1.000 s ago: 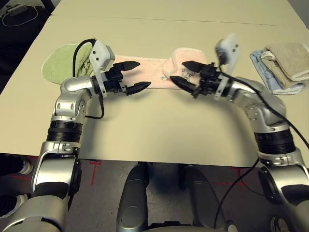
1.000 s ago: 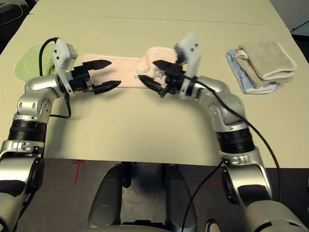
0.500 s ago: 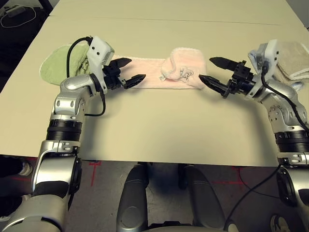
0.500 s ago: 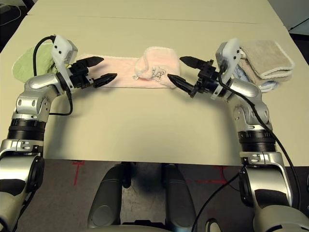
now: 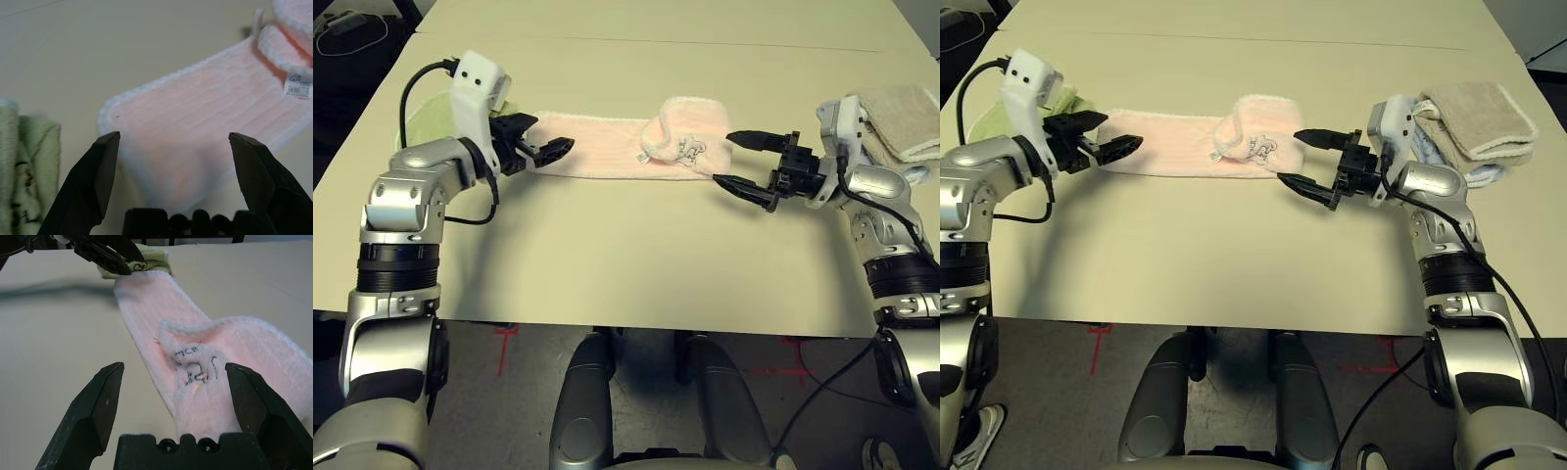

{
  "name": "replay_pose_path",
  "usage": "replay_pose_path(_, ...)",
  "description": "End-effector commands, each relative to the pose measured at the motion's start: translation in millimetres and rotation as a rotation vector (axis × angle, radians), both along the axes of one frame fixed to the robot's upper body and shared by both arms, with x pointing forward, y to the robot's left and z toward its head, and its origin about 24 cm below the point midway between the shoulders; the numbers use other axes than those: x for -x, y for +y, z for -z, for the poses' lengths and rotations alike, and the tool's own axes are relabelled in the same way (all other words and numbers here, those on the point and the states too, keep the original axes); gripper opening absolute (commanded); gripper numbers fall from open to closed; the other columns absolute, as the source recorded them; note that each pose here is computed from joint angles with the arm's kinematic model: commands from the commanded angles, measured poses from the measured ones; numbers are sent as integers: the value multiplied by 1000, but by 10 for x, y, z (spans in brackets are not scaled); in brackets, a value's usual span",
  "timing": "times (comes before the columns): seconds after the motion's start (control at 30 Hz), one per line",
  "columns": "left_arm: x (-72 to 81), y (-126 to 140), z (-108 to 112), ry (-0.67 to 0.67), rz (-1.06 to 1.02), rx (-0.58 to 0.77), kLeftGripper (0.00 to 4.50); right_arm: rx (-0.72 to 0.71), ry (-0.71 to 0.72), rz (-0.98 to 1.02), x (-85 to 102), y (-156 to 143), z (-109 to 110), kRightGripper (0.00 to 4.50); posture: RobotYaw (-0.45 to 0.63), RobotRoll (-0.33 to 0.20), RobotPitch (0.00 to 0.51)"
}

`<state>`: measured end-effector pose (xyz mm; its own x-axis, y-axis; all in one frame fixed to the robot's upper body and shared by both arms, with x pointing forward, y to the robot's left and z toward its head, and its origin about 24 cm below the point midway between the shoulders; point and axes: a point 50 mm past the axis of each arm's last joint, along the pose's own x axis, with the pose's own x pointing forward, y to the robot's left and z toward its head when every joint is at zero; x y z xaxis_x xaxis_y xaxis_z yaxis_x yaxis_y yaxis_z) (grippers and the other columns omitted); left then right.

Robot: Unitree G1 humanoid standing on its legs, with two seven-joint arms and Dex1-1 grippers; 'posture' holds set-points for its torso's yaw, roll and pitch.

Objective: Fold the towel and set it aside.

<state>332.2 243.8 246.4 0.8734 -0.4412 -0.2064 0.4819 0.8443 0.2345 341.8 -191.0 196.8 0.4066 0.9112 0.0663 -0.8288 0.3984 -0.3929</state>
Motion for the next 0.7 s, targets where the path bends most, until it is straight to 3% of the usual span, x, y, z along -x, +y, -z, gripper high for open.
replay_pose_path(0.03,106,107,71,110,-63,52,4500,21,8,-12,13,18,39,4486,119,0,253)
replay_pose_path(0.23,204,175,180,285,-120,207,4500,21,8,-13,7,35,33,4486,121,0,255)
replay_pose_path(0.7,147,78,341,410,-131,469,4500,26,7,-5,10,48,20,4486,105,0,261)
